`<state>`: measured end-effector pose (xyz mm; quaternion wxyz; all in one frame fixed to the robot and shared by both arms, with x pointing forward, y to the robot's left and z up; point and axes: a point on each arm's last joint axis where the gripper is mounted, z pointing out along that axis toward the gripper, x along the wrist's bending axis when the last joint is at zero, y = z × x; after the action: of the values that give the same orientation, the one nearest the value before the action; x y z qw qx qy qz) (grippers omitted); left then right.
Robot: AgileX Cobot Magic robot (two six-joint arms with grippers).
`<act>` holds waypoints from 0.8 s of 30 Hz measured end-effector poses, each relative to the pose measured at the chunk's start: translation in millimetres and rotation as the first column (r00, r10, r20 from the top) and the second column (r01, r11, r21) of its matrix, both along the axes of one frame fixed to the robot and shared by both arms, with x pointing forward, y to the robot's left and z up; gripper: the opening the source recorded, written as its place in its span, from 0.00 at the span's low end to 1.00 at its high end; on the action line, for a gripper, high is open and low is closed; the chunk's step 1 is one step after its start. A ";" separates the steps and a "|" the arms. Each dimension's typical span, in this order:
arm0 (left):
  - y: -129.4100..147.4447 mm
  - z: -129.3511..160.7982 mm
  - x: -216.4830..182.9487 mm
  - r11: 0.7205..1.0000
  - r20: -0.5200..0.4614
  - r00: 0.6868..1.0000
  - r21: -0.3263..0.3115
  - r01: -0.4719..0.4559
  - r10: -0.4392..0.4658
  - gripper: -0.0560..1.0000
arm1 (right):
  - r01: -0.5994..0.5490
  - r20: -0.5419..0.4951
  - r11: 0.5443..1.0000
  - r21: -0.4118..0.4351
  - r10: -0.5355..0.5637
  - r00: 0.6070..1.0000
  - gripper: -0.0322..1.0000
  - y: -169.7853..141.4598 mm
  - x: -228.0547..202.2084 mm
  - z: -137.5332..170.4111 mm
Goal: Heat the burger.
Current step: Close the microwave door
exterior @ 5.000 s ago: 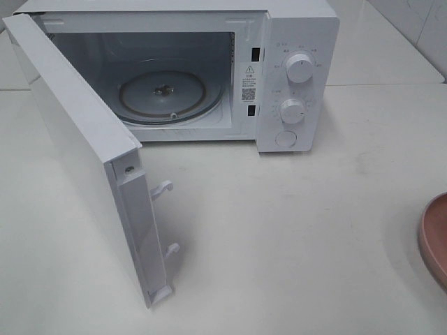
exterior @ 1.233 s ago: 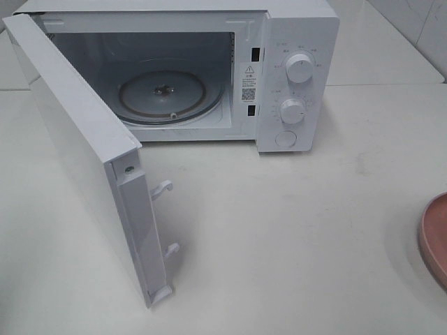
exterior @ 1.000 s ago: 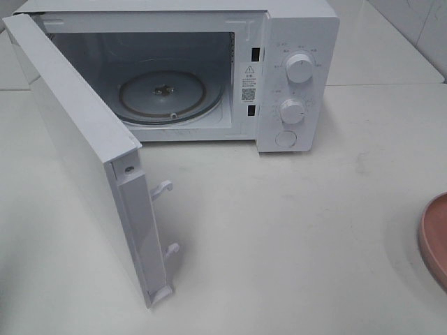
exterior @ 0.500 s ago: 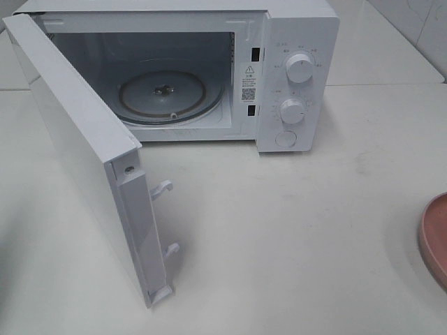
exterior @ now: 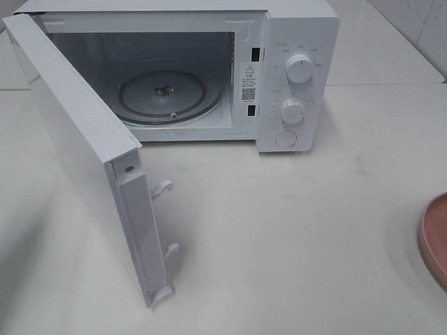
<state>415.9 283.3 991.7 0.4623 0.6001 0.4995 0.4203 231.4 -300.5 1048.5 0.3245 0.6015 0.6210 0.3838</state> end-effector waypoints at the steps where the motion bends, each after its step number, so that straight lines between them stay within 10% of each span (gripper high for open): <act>1: -8.5 -3.1 4.6 0.998 -0.008 0.998 0.016 0.056 -0.056 0.05 | 0.000 0.000 1.000 0.000 0.000 1.000 0.76 0.0 0.0 0.0; 24: -84.2 -41.7 46.0 0.927 -0.063 0.926 0.005 0.374 -0.373 0.05 | 0.000 0.000 1.000 0.000 0.000 1.000 0.76 0.0 0.0 0.0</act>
<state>461.9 199.1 950.0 0.5134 0.7007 0.3861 0.3105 231.4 -300.5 1048.5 0.3245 0.6015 0.6210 0.3838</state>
